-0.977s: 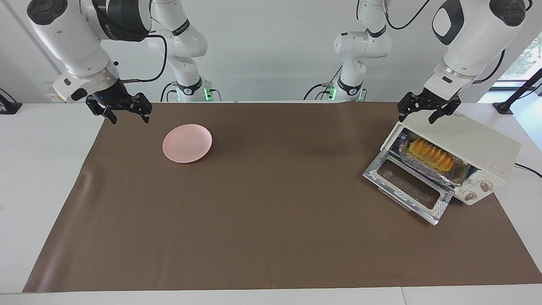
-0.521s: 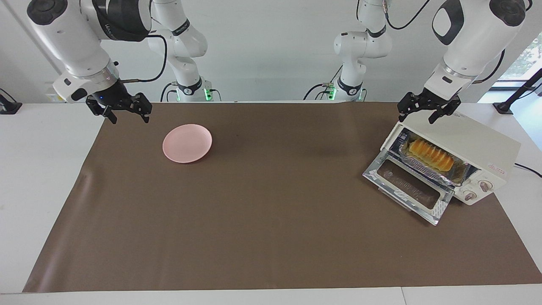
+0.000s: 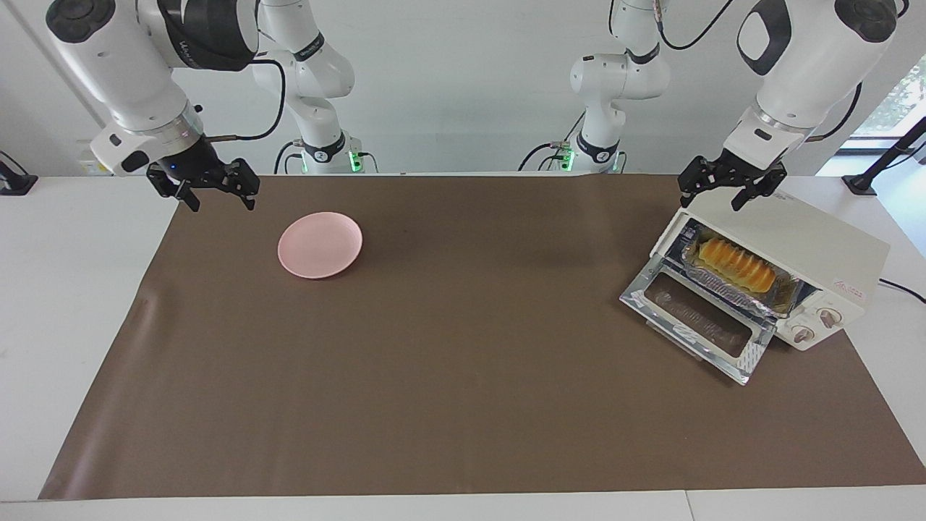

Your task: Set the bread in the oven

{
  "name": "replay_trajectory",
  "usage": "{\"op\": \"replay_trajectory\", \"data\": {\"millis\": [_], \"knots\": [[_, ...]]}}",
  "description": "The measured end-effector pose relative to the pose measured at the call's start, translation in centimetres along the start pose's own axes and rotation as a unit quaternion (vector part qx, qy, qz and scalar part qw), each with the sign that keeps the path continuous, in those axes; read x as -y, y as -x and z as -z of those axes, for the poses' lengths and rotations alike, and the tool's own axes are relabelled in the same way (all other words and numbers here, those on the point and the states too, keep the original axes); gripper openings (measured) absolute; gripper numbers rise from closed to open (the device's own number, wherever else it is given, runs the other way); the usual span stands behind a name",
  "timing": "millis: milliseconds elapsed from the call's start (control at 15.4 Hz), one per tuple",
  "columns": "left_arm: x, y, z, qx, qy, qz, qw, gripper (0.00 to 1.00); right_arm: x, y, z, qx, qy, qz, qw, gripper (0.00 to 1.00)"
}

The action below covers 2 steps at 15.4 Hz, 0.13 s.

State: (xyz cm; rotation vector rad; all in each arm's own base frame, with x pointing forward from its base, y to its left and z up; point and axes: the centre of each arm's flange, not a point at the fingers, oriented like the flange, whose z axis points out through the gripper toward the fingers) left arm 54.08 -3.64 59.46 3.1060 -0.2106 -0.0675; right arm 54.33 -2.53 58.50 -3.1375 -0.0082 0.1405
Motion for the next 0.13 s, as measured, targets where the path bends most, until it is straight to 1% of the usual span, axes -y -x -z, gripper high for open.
{"op": "replay_trajectory", "data": {"millis": [130], "knots": [[0.15, 0.0, 0.13, -0.002, -0.002, 0.003, 1.0, 1.0, 0.0, 0.0, 0.0, 0.0, 0.0, 0.0, 1.0, 1.0]]}}
